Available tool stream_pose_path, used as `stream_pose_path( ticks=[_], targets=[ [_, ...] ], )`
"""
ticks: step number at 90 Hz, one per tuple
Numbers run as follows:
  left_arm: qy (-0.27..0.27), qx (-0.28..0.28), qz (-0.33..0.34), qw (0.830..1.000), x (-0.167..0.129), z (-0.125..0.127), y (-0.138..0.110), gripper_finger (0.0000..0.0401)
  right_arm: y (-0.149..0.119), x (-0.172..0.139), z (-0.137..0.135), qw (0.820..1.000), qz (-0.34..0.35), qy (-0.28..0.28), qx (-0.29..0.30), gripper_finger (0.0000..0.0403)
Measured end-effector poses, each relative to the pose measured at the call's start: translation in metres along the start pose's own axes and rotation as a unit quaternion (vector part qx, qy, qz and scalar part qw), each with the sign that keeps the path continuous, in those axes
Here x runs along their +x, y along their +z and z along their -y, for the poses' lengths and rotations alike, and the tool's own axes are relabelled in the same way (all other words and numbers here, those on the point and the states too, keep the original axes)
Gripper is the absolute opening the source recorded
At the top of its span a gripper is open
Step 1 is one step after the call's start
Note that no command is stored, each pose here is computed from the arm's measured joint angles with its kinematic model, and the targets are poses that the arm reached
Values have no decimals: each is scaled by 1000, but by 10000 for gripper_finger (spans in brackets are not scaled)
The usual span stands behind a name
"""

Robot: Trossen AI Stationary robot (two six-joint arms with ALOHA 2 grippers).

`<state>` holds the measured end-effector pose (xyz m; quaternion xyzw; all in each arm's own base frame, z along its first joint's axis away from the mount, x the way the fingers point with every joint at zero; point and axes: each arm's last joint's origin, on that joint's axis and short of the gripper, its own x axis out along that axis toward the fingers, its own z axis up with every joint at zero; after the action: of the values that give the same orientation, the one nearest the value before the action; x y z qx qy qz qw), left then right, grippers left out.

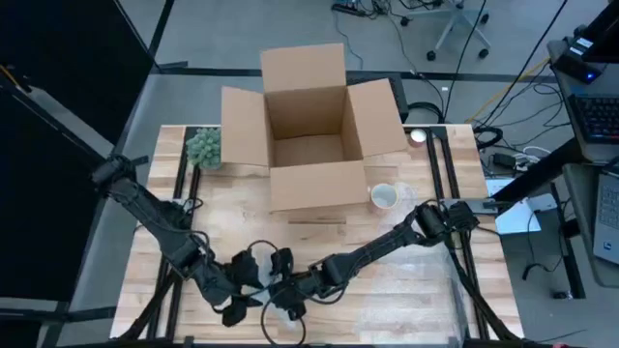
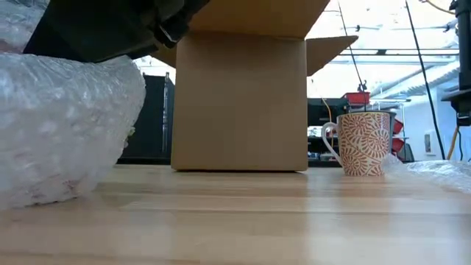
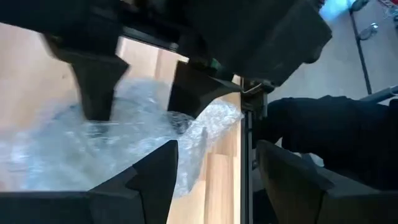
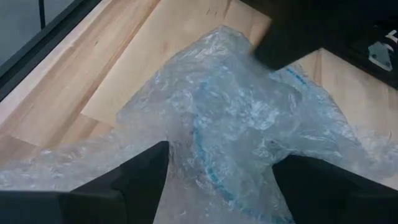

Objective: Wrap mug
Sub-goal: Wrap the red cup in the bubble wrap

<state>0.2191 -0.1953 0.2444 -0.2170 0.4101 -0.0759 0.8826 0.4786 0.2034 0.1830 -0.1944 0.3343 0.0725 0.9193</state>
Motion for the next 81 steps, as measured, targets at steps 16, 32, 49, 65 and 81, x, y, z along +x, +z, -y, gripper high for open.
stream_pose_path(
  ticks=[16, 32, 49, 65, 81],
  targets=[
    [26, 12, -22, 999, 21, -4, -9, 206, 0, 0, 0, 1000, 0, 0, 0, 263],
    [57, 16, -48, 997, 38, -8, -18, 206, 1, 0, -1, 1000, 3, 3, 0, 263],
    [77, 23, -64, 995, 55, -12, -23, 205, 0, 0, -1, 1000, 2, 1, -6, 263],
    [85, 33, -70, 993, 65, -16, -25, 205, 0, -2, -6, 1000, 0, 3, -29, 263],
    [82, 33, -75, 993, 66, -17, -24, 205, 3, -12, -15, 997, -6, -9, -78, 263]
  ],
)
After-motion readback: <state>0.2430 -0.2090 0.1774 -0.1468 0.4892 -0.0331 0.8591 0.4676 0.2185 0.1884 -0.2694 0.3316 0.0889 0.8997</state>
